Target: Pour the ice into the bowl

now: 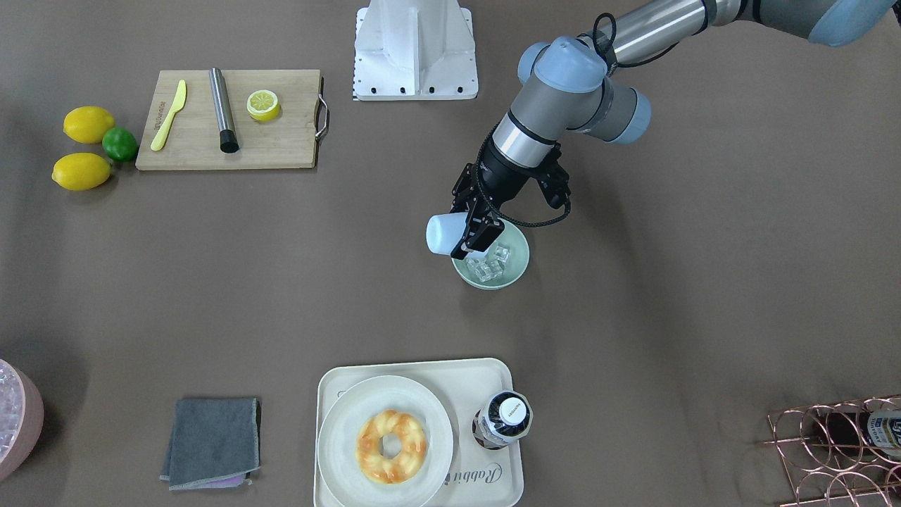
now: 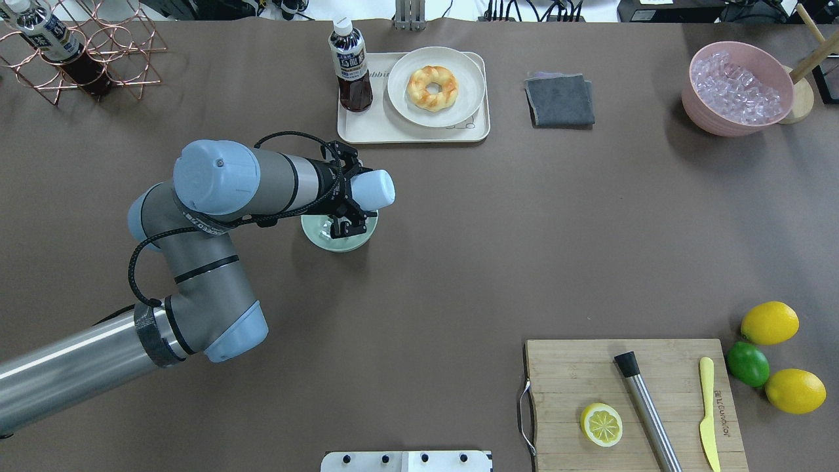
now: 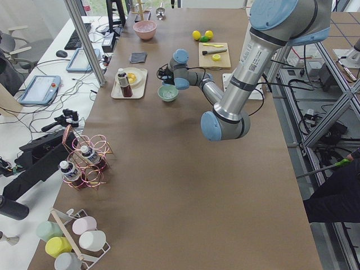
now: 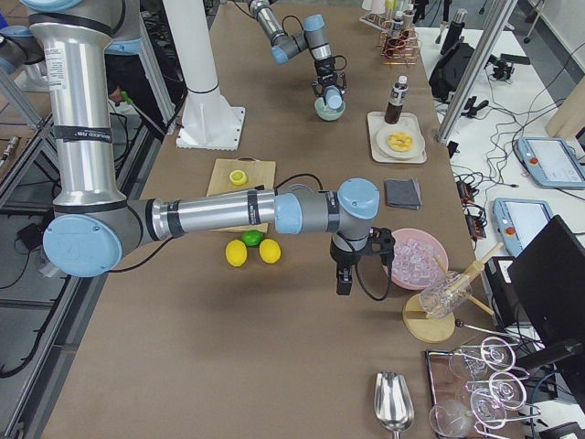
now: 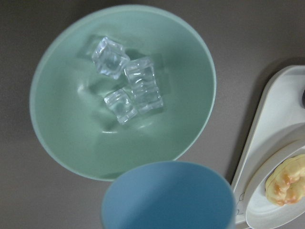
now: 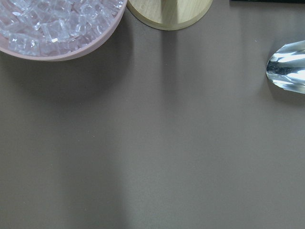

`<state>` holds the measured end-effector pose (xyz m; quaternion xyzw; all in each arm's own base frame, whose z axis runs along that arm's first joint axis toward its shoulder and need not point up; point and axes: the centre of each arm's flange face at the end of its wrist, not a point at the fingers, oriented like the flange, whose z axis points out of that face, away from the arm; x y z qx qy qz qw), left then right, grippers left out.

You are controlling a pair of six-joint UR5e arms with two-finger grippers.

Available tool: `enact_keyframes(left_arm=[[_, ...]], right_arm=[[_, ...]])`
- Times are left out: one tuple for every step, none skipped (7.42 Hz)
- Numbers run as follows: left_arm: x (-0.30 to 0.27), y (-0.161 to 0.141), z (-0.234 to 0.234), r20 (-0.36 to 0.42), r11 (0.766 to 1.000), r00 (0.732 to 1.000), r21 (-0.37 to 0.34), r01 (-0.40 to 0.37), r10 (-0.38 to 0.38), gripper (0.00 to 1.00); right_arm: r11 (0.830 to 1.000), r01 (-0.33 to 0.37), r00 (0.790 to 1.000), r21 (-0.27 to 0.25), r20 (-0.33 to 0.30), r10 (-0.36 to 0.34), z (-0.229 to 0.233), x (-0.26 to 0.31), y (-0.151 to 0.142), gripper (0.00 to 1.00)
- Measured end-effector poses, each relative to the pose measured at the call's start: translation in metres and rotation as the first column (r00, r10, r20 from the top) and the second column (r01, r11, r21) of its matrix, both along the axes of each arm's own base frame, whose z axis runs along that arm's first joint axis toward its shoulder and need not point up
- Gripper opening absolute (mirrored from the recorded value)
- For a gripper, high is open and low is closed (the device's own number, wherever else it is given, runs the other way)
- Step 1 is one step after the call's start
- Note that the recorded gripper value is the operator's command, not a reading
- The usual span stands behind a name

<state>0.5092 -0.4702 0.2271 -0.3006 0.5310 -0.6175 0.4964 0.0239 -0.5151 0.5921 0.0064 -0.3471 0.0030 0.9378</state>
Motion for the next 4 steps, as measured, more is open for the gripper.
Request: enact_keyframes(left_arm=[[-0.001,-0.001,0.011,0.033,1.000,0.999,-0.009,-0.006,0.006,0.67],[0.000,-0.001,0.019,0.119,0.999,0.992,-0.019,-0.044,0.047,0.67],[-0.020,-0.004,0.012,0.219,0.996,0.972,-0.025,-0.080,0.084,0.67],[-0.055,-0.005,-0.002,0.300,0.994,0.947,-0.044,-0.104,0.113,0.67]], right_arm=[[1.000,0.000,1.000,0.001,0.000,0.000,-0.001,0.000,-0.001,0.99],[1.000,0.000,1.000,0.002,0.000,0.000,-0.001,0.000,-0.003,0.99],[1.000,0.000,1.000,0.003,0.000,0.000,-0.002,-0.001,-0.005,0.99],[1.000,0.000,1.000,0.006,0.000,0.000,-0.003,-0.001,-0.007,0.99]])
